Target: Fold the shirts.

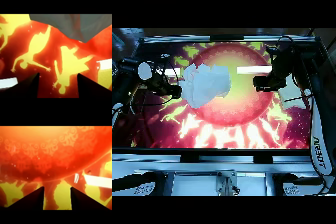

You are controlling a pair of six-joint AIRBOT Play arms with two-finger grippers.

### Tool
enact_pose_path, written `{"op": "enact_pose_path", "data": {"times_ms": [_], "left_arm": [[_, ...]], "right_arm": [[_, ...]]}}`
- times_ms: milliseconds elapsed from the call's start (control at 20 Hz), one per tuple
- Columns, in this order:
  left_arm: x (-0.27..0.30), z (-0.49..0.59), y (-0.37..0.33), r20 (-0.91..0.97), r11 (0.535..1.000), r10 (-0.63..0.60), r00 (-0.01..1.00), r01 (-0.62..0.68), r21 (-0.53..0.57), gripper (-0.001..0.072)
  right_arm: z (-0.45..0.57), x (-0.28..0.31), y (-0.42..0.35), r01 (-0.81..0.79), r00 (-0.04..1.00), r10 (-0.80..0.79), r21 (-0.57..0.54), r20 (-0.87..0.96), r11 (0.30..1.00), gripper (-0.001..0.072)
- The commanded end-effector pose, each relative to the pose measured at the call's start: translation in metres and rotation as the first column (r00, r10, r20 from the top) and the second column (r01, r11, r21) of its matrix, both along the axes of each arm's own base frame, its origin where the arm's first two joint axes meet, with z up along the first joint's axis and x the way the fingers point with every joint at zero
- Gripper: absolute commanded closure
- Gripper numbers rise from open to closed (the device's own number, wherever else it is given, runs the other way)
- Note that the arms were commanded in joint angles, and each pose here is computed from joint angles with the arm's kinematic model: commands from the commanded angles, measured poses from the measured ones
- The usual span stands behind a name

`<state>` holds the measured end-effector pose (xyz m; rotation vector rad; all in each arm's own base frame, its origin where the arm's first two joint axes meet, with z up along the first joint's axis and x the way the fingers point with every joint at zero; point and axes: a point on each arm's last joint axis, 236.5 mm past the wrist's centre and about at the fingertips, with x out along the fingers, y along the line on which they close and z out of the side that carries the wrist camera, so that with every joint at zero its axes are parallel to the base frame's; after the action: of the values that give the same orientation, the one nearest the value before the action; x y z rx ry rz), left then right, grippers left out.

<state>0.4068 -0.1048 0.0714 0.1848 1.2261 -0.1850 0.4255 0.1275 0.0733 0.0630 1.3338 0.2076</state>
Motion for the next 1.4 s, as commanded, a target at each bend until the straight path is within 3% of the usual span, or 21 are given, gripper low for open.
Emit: {"op": "enact_pose_path", "data": {"times_ms": [0,700,1100,1150,1350], "left_arm": [[0.000,0.000,0.000,0.001,1.000,0.000,1.000,0.000,0.000,0.0150],[0.002,0.001,-0.001,0.011,0.999,0.029,1.000,-0.029,-0.015,0.0150],[0.081,0.033,-0.027,0.335,0.990,0.058,0.940,-0.011,-0.141,0.0121],[0.092,0.023,-0.030,0.326,0.987,0.074,0.942,-0.024,-0.156,0.0089],[0.118,-0.062,-0.057,0.146,0.977,0.076,0.986,-0.045,-0.208,0.0087]], "right_arm": [[0.000,0.000,0.001,-0.001,1.000,0.001,0.000,0.000,1.000,0.0267],[0.004,0.013,0.003,0.007,0.998,-0.008,0.014,0.057,1.000,0.0267],[0.017,0.044,0.010,-0.013,0.979,0.004,0.040,0.203,0.999,0.0267],[0.017,0.046,0.009,-0.018,0.977,0.011,0.034,0.211,0.999,0.0267],[0.016,0.046,0.006,-0.074,0.972,0.074,-0.010,0.223,0.997,0.0267]]}}
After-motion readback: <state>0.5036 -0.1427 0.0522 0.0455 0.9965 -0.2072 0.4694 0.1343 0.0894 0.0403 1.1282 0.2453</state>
